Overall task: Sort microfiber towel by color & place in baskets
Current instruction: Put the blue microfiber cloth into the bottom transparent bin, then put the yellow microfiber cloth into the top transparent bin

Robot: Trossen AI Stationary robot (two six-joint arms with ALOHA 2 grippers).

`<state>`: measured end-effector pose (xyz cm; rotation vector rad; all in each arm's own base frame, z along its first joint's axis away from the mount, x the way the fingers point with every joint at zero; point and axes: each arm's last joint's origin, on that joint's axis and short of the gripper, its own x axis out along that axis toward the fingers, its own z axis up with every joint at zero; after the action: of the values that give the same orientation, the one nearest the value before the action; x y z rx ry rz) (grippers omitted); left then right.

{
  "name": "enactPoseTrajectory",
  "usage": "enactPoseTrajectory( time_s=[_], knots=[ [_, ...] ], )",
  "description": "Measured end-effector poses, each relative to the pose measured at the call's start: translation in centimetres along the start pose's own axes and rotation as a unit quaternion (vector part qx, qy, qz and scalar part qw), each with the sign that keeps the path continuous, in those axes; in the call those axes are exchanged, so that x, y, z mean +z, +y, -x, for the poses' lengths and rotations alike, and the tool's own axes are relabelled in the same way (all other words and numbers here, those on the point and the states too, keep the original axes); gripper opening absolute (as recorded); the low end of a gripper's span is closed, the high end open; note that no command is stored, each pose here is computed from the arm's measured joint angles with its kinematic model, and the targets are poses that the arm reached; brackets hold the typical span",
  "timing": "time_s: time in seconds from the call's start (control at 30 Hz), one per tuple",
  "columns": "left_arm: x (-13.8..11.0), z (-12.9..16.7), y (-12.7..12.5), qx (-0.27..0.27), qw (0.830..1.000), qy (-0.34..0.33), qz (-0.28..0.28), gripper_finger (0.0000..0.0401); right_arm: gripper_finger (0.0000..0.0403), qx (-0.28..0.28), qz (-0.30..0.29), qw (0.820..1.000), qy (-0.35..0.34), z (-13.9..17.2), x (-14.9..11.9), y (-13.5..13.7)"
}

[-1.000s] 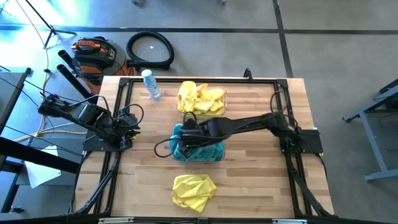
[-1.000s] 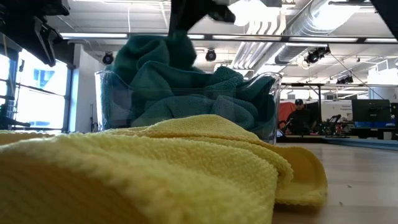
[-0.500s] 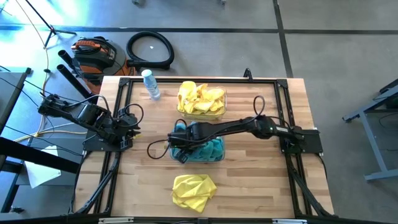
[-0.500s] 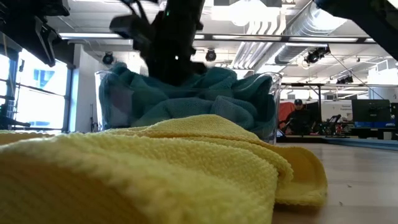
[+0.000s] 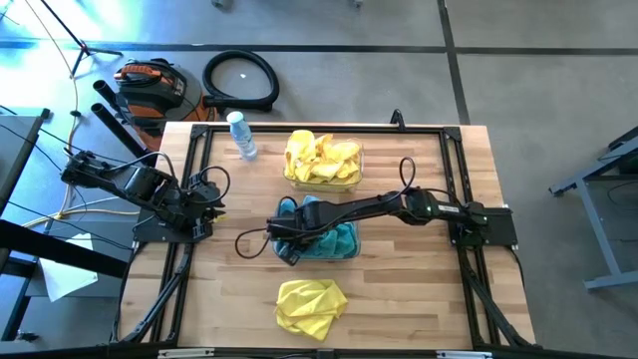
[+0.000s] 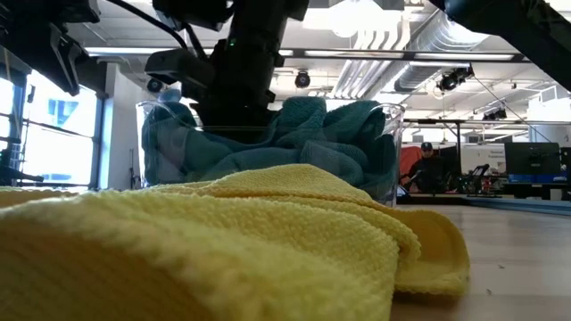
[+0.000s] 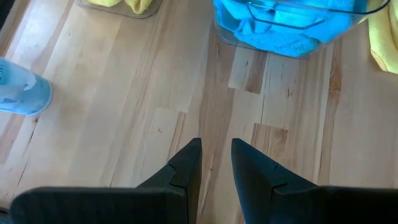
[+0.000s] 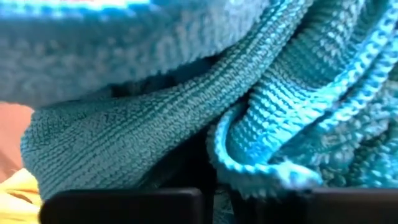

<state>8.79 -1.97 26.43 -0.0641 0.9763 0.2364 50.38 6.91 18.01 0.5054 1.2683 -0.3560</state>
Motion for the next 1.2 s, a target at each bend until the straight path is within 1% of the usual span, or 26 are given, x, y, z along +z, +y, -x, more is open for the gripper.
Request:
enactPoseTrajectory(
  time_s=[0.2,0.37,0.47,0.6,0.7,0.87,0.97,1.1,1.2],
  knots=[
    [0.0,0.0,0.0,0.0,1.0,0.0,-0.001,0.0074,0.0069,0.005,-0.011,1.0,-0.002,0.2,0.0,0.1],
    [0.0,0.0,-0.1,-0.01,1.0,0.005,0.003,0.0074,0.0093,0.002,-0.011,1.0,-0.009,1.4,0.1,0.1],
    [0.0,0.0,-0.1,-0.011,1.0,0.005,0.003,0.0074,0.0098,-0.001,-0.006,1.0,-0.025,2.8,0.2,0.5],
    [0.0,0.0,-0.1,-0.012,1.0,0.004,0.004,0.0074,0.0098,0.019,-0.001,0.998,-0.053,5.6,0.2,0.6],
    [0.0,0.0,-0.2,-0.024,1.0,0.007,0.005,0.0074,0.0098,0.026,0.004,0.997,-0.067,7.7,-0.1,0.8],
    [0.3,0.0,-0.3,-0.032,0.999,-0.004,0.015,0.0074,0.0098,0.027,0.04,0.993,-0.103,11.2,-1.0,1.2],
    [0.6,-0.2,-0.5,-0.036,0.999,-0.008,0.031,0.0074,0.0098,0.004,0.063,0.991,-0.115,12.6,-2.1,1.5],
    [1.5,-0.8,-1.6,-0.062,0.997,-0.009,0.041,0.0074,0.0098,-0.072,0.091,0.985,-0.131,14.2,-4.5,2.0],
    [2.3,-1.5,-2.8,-0.077,0.996,-0.013,0.048,0.0074,0.0098,-0.119,0.104,0.98,-0.119,14.7,-6.5,2.4]
  ],
)
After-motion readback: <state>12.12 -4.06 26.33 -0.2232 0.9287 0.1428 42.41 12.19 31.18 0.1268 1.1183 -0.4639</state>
